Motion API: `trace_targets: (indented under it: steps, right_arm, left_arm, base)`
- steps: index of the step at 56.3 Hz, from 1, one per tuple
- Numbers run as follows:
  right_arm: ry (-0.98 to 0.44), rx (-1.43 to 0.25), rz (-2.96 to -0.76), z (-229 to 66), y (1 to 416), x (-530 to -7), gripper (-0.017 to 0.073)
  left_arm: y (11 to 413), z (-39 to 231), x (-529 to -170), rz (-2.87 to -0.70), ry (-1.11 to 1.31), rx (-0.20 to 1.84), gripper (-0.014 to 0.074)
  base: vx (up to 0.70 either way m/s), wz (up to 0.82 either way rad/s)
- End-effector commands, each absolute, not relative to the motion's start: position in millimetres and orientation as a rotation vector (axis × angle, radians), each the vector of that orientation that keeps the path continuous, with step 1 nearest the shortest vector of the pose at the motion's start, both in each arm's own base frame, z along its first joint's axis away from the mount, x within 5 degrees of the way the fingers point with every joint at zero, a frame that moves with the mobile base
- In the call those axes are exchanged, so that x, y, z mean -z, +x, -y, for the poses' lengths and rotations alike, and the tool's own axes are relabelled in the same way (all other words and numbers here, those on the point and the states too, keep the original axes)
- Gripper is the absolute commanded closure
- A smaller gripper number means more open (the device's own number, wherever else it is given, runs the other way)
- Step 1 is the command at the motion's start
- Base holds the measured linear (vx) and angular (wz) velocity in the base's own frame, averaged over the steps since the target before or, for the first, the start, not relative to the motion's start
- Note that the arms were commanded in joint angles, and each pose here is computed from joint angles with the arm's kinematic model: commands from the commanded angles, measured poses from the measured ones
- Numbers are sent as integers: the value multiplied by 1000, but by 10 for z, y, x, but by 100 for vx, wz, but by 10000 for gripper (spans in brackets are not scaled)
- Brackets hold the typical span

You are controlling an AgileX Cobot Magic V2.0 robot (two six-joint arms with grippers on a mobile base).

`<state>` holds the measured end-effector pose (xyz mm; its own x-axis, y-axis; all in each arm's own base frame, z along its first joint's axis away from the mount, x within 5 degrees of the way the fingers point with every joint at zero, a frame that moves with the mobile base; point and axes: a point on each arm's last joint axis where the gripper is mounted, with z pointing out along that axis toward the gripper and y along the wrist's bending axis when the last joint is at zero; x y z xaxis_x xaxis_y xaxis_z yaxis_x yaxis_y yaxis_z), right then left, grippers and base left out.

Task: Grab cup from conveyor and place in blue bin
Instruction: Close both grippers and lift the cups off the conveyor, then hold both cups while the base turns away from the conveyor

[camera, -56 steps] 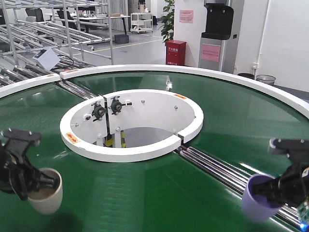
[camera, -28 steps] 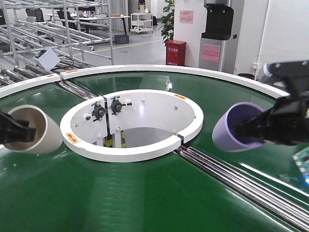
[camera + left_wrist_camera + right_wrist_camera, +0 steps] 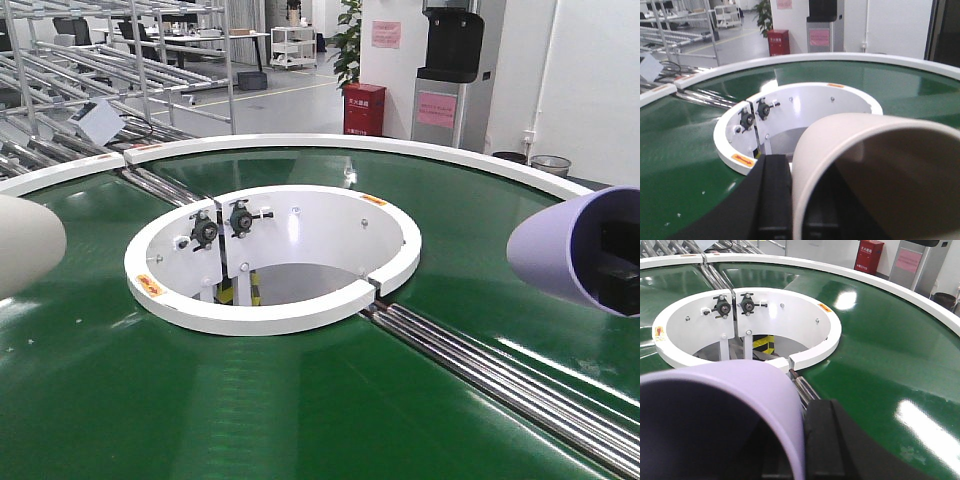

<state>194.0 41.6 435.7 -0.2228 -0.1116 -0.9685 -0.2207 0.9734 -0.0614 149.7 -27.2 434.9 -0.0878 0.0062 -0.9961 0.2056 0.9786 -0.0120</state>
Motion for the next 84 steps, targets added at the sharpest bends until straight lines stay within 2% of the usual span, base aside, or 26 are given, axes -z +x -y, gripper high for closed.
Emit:
trace_targets:
  steps: [1, 58, 84]
  right_arm:
    - [-233, -96, -1661, -397, 1881, -4571, 569]
    - [-233, -96, -1666, -397, 1881, -4566, 569]
    - [-233, -96, -1666, -397, 1881, -4566, 569]
  left_arm:
    - [1446, 260, -4528, -1525, 134, 179, 601]
    - [1446, 260, -4528, -1525, 134, 178, 601]
    - [1446, 260, -4528, -1525, 134, 178, 601]
  base:
    - [0, 0]
    - [0, 0]
    - [-14, 0]
